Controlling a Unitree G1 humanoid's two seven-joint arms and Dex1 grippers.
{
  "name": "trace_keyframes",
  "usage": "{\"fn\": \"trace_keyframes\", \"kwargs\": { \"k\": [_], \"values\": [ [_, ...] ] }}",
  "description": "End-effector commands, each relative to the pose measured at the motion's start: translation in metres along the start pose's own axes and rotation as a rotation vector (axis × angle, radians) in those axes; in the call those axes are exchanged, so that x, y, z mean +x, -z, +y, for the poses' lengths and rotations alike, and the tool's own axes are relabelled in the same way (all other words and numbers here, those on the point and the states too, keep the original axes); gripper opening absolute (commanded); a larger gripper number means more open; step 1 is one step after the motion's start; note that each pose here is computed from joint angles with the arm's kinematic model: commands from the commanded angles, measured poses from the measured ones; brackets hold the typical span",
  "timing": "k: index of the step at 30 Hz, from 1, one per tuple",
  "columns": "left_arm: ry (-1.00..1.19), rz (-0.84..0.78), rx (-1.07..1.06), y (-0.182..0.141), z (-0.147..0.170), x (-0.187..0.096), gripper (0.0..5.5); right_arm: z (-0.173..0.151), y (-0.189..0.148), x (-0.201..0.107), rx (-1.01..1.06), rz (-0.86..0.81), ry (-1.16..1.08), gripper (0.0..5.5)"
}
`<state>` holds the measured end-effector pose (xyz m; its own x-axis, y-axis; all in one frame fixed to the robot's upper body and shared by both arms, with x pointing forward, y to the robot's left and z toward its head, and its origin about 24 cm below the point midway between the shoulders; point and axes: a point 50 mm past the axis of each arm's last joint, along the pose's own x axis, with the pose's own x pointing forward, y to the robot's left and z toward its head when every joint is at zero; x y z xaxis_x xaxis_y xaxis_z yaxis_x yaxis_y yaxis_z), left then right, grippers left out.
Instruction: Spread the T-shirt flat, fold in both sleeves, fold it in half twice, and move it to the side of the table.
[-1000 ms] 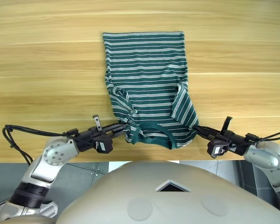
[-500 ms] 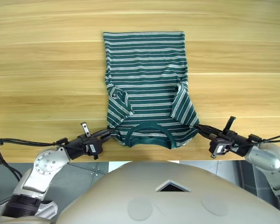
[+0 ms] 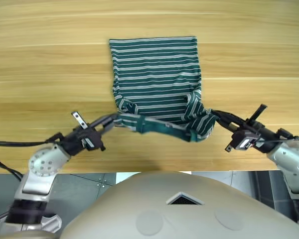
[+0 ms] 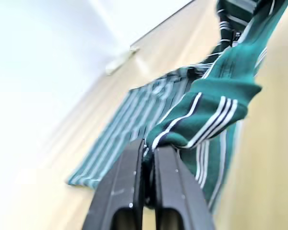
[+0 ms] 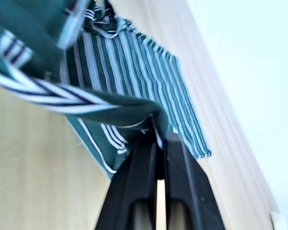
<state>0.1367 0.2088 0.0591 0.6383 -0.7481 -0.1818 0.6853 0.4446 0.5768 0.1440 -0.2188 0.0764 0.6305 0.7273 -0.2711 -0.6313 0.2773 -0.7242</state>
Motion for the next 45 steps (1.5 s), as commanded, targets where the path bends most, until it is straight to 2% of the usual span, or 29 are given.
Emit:
{"fn": "trace_keyframes", "kwargs": {
  "k": [1,10,19,26,27,28,30,37,43,45],
  "values": [
    [-0.097,-0.013,0.019,0.014,0.026,0.03,0.11,-0.028,0.011,0.03,-0.047,-0.016,0.129,0.03],
    [-0.187,0.043,0.077,0.047,0.065,0.088,0.11,-0.076,0.041,0.092,-0.08,0.01,0.36,0.03],
    [-0.348,0.076,0.033,0.068,0.108,0.122,0.11,-0.094,0.075,0.141,-0.064,0.142,0.432,0.03],
    [-0.365,0.152,-0.011,0.081,0.108,0.136,0.11,-0.094,0.08,0.165,-0.059,0.185,0.434,0.03],
    [-0.35,0.171,-0.021,0.084,0.104,0.137,0.11,-0.093,0.081,0.167,-0.061,0.193,0.435,0.34],
    [-0.34,0.188,-0.029,0.087,0.1,0.138,0.46,-0.093,0.081,0.17,-0.061,0.2,0.433,0.44],
    [-0.324,0.221,-0.041,0.092,0.095,0.139,0.82,-0.092,0.082,0.173,-0.063,0.213,0.427,0.89],
    [-0.357,0.293,-0.057,0.098,0.092,0.145,1.83,-0.092,0.083,0.184,-0.066,0.275,0.439,1.97],
    [-0.506,0.333,-0.084,0.092,0.115,0.154,2.87,-0.105,0.076,0.193,-0.069,0.283,0.496,3.1],
    [-0.54,0.354,-0.092,0.089,0.124,0.16,3.18,-0.098,0.062,0.205,-0.123,0.205,0.483,3.11]
  ]
}}
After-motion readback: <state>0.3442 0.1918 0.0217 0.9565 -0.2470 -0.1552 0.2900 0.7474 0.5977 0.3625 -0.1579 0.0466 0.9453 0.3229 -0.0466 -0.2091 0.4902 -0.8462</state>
